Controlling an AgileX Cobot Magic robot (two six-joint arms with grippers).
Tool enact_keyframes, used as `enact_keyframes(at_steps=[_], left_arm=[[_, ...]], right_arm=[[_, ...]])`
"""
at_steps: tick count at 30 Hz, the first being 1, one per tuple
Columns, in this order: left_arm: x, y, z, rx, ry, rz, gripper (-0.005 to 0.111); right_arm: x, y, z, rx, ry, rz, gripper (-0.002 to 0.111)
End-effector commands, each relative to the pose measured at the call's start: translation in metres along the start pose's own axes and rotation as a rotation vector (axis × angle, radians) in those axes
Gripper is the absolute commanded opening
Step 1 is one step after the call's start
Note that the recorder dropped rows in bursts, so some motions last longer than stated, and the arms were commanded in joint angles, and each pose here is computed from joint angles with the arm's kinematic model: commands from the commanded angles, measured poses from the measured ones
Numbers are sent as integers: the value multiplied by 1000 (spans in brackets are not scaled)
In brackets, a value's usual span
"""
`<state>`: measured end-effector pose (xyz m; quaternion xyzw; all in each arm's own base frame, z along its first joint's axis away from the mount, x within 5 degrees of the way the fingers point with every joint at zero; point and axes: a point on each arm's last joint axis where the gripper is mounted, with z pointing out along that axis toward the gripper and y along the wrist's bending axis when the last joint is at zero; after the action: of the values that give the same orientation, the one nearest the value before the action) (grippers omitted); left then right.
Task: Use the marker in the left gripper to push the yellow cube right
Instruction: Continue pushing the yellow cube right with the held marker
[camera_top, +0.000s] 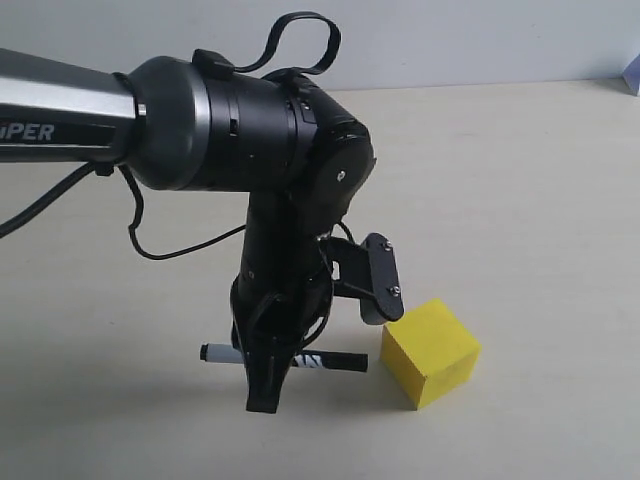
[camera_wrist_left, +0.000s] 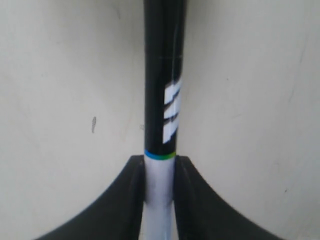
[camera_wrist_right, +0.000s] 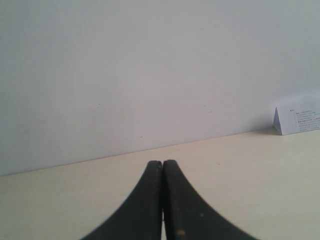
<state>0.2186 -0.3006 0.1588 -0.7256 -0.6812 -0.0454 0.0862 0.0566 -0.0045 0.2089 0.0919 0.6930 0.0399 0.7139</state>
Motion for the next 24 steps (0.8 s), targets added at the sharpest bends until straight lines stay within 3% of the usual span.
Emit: enact_keyframes(at_steps=[1,11,24], left_arm=[[4,-1,-5,-12,1,-32,0],[14,-6,4,-90,-64,-108,0],[-2,0,15,-141,-152,-99,0]], right_arm=[[1,0,0,-3,-5,-4,0],[1,0,0,-3,-5,-4,0],[1,0,0,-3,-5,-4,0]])
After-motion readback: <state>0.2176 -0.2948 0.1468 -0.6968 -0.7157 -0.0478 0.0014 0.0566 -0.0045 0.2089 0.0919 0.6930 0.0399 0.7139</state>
